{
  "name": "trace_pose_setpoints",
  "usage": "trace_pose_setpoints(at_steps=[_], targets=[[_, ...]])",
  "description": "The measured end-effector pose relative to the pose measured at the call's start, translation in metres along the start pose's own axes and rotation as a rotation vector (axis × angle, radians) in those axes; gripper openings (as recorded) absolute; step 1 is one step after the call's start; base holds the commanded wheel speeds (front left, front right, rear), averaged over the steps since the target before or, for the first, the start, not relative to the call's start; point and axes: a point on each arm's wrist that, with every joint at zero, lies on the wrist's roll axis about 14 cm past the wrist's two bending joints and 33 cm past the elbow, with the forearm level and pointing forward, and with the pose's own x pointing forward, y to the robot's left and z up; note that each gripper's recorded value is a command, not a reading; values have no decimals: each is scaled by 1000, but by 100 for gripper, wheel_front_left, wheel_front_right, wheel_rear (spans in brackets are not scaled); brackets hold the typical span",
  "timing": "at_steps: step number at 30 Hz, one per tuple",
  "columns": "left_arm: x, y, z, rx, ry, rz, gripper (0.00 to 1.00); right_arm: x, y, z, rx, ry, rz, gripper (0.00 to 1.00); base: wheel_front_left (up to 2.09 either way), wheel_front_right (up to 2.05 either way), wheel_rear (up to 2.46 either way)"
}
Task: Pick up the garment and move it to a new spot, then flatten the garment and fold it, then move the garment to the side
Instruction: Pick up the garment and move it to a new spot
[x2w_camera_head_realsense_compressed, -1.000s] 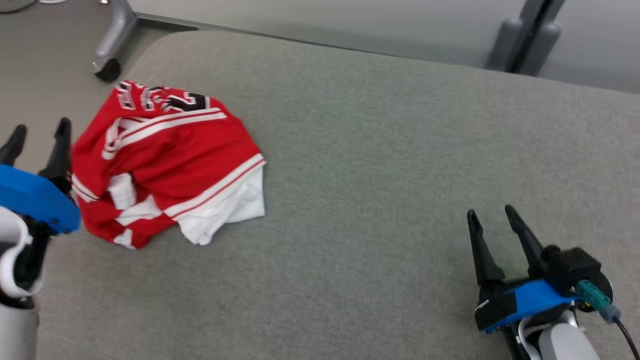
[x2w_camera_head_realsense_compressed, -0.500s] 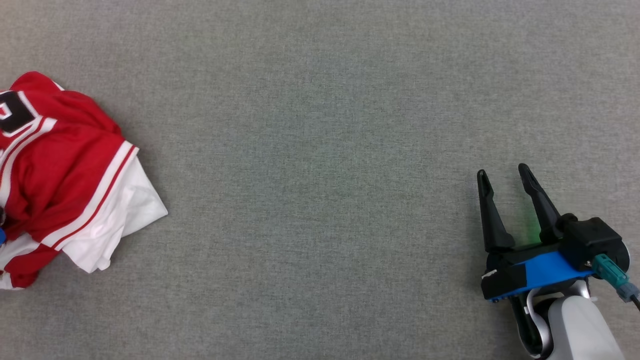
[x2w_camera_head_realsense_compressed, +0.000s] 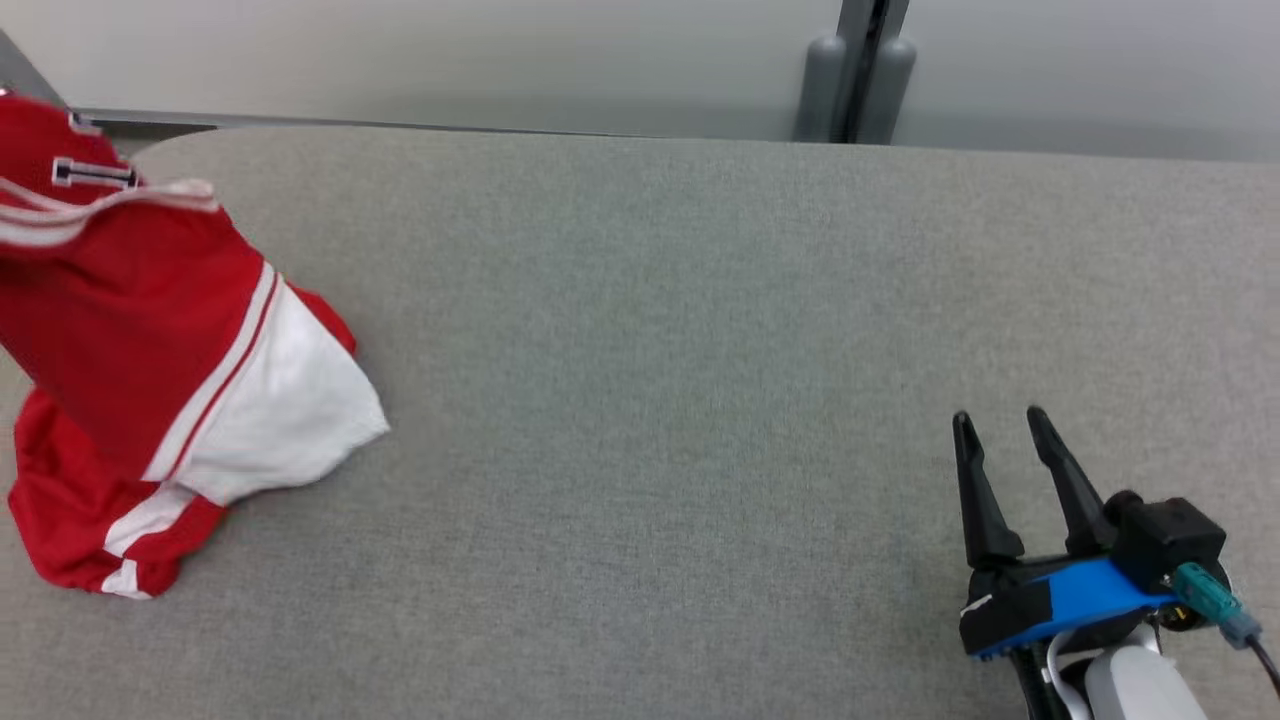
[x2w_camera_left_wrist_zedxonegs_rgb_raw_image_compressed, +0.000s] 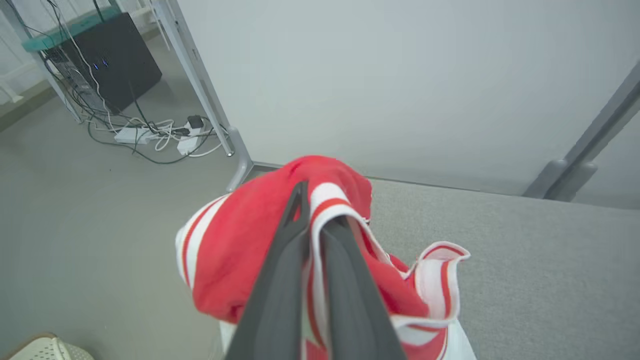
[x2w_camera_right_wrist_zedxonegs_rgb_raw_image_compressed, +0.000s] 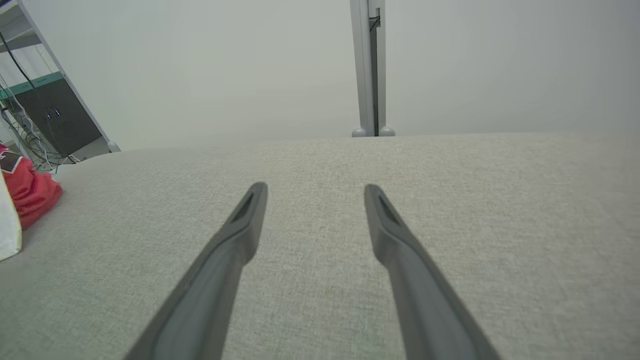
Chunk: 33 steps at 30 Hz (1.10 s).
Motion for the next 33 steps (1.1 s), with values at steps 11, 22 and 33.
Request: trace_pose_setpoints(at_steps=[11, 22, 33], targets=[[-101, -150, 182, 127, -528, -395, 0, -41, -7, 40, -3, -103, -43, 100, 0, 0, 0], [-106, -324, 164, 165, -458, -822, 0, -81, -54, 39, -10, -94, -197, 100, 0, 0, 0], [-52, -430, -27, 141, 34, -1018, 0, -114, -98, 33, 1, -80, -358, 100, 0, 0, 0]])
